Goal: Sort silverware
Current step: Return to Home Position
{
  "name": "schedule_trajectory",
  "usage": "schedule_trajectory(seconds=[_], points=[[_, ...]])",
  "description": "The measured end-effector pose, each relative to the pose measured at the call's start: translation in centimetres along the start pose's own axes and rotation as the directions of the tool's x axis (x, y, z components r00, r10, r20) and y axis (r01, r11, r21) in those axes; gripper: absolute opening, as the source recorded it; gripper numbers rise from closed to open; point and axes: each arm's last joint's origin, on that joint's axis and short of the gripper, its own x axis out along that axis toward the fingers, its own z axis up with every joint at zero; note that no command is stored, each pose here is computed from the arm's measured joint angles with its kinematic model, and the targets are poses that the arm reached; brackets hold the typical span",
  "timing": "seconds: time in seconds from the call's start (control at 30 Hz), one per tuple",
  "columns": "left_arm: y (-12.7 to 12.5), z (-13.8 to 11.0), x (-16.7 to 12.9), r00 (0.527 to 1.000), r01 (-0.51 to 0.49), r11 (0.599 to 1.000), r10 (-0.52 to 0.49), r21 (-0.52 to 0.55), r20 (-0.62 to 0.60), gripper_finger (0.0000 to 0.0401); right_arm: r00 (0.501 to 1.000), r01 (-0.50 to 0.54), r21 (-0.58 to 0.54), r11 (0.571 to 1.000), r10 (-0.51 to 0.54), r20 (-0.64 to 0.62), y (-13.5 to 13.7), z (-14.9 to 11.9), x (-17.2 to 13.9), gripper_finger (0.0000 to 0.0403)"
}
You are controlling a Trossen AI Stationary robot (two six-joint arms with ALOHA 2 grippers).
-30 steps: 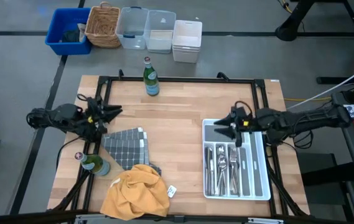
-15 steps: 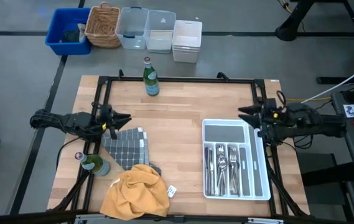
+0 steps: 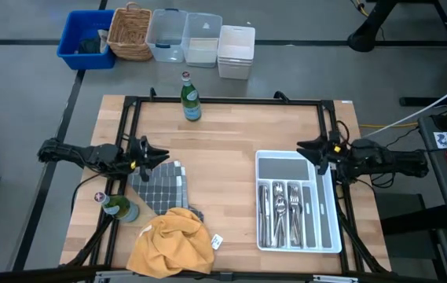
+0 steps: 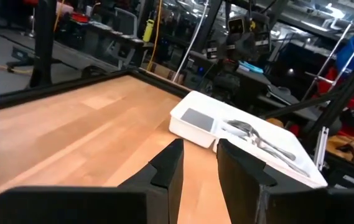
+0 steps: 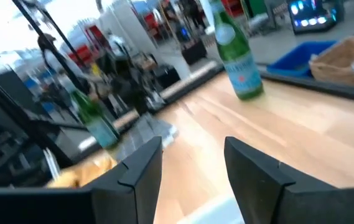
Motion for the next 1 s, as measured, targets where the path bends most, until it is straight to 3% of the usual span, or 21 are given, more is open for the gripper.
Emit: schedule_trajectory(seconds=[0.33, 0.53, 0.7, 0.87, 1.0], points=[[0.0, 0.0, 0.0, 1.000, -0.001, 0.999, 0.001, 0.036, -0.003, 0.0086, 0.984, 0.080, -0.064, 0.995, -0.089, -0.157, -0.9, -1.5, -0.1, 0.0175], [0.0, 0.0, 0.0, 1.000, 0.009, 0.975, -0.008, 0.224, -0.006, 0.0086, 0.982, 0.101, -0.084, 0.991, -0.113, -0.153, -1.0, -1.6, -0.1, 0.0175], [-0.5, -0.2, 0.0, 0.986, 0.168, 0.917, -0.157, 0.361, -0.059, 0.0086, 0.981, 0.036, -0.088, 0.995, -0.052, -0.185, -0.8, -1.6, -0.1, 0.0175], [-0.9, -0.4, -0.1, 0.944, 0.330, 0.873, -0.309, 0.360, -0.118, 0.0086, 0.982, -0.039, -0.121, 0.992, 0.016, -0.188, -0.5, -1.5, -0.1, 0.0175], [-1.0, -0.5, -0.2, 0.925, 0.380, 0.850, -0.355, 0.365, -0.138, 0.0086, 0.985, -0.143, -0.199, 0.969, 0.120, -0.121, 0.2, -0.7, 0.1, 0.0175]])
